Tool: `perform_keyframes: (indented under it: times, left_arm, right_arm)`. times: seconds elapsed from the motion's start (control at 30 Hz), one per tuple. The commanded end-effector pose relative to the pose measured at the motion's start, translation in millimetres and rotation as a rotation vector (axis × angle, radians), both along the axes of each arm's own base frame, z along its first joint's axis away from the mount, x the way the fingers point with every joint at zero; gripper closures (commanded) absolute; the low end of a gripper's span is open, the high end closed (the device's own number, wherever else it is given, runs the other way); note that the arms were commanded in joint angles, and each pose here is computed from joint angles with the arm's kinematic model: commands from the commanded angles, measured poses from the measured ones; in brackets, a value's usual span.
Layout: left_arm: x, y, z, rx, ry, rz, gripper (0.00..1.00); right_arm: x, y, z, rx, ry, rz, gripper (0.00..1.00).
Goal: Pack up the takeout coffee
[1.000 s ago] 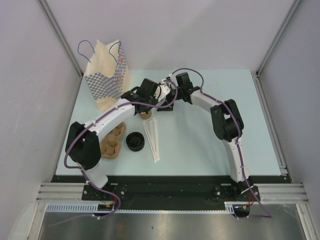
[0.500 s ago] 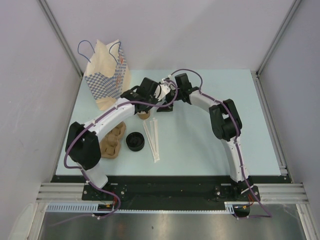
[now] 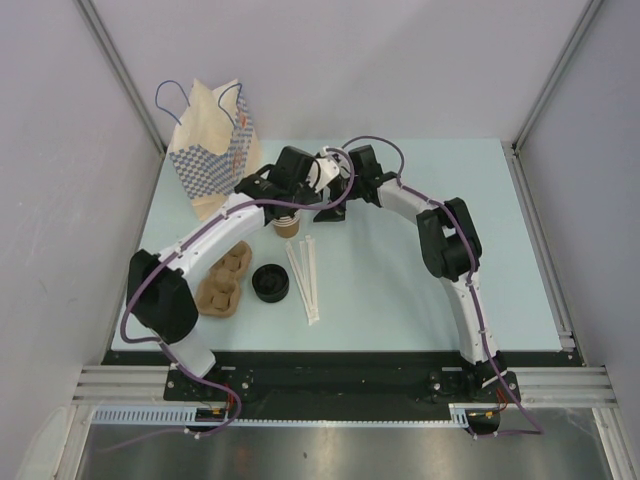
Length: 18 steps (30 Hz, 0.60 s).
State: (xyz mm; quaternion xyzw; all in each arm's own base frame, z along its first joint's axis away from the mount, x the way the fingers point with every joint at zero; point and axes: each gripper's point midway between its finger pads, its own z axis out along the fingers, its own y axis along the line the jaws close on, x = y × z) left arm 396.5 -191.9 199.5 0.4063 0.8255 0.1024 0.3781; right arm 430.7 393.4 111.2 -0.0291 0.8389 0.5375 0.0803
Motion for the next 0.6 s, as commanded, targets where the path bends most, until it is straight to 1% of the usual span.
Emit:
perform_keyframes:
  times: [0.0, 0.13, 0.17, 0.23, 0.43, 0.53, 0.57]
  left_arm:
    - [9, 3, 65, -0.012, -0.167, -0.007, 1.0]
    - [11, 3, 92, -0.032, -0.212, -0.011, 1.0]
    - [10, 2, 94, -0.036, -0.204, -0.013, 1.0]
    - [8, 0, 108, -0.056, -0.222, -0.022, 1.0]
    - [0, -5, 113, -0.053, -0.216, -0.061, 1.0]
    - [-6, -14, 123, -0.064, -0.229, -0.102, 1.0]
    - [-11, -22, 126, -0.072, -0.232, -0.128, 1.0]
  right_arm:
    - [6, 4, 9, 0.005, -0.043, 0.002, 0.02]
    - [7, 5, 12, 0.011, -0.053, 0.004, 0.01]
    - [7, 5, 15, 0.013, -0.056, 0.003, 0.01]
    - [8, 6, 24, 0.028, -0.068, 0.008, 0.0]
    - [8, 2, 49, 0.054, -0.115, 0.011, 0.0]
    - [7, -3, 53, 0.058, -0.117, 0.011, 0.0]
    - [6, -6, 62, 0.067, -0.125, 0.011, 0.0]
